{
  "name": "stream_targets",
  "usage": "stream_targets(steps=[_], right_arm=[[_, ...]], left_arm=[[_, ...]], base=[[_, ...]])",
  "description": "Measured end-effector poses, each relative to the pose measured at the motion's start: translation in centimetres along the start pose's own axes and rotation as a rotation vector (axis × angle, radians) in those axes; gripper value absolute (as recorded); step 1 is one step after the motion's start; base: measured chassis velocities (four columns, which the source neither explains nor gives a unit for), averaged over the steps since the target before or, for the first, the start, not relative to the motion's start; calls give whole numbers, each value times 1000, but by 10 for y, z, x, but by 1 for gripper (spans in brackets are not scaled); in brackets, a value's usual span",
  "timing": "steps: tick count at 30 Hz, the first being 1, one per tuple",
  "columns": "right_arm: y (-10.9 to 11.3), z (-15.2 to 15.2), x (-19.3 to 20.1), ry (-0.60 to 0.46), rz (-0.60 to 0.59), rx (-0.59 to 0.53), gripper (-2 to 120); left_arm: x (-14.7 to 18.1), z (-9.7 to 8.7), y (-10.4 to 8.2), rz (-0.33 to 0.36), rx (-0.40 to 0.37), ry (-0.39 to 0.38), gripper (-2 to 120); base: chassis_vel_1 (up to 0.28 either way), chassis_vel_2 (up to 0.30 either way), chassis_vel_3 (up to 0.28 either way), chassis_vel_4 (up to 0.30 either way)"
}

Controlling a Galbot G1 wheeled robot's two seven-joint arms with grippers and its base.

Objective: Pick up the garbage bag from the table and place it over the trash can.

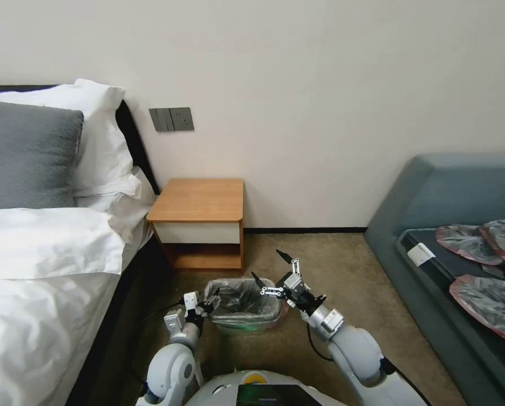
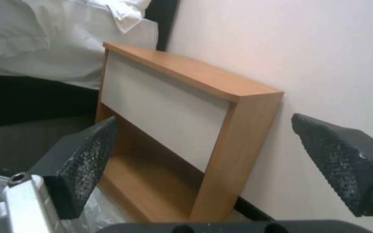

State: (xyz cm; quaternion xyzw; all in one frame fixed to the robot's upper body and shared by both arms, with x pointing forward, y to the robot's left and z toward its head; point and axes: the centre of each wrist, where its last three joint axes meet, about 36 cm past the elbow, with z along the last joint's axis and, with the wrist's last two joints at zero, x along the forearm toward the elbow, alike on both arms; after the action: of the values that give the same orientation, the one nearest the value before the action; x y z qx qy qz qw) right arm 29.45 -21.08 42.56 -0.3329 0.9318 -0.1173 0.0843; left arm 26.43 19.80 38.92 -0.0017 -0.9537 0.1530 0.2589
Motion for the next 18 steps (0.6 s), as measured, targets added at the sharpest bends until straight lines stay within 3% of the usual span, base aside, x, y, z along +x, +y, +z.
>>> stream_targets(steps=[3, 6, 7, 11, 15, 18], right_arm=[[-1, 1, 0, 3, 15, 2, 100], [8, 8, 4, 48, 163, -6, 100], [8, 8, 4, 48, 163, -6, 100], [34, 27, 17, 169, 435, -75, 100], [46, 47, 27, 208, 562, -118, 100], [54, 53, 32, 221, 606, -146, 100]], left_arm=[[2, 0, 1, -17, -37, -31, 93], [-3, 11, 11, -42, -140, -203, 99], [-3, 11, 11, -42, -140, -203, 99], [-11, 15, 36, -37, -248, -407, 100], [-18, 19, 53, -29, -280, -485, 100], [-20, 23, 57, -37, -283, -498, 100]], base=[[0, 0, 0, 0], [0, 0, 0, 0], [0, 0, 0, 0], [0, 0, 0, 0], [0, 0, 0, 0], [0, 0, 0, 0]])
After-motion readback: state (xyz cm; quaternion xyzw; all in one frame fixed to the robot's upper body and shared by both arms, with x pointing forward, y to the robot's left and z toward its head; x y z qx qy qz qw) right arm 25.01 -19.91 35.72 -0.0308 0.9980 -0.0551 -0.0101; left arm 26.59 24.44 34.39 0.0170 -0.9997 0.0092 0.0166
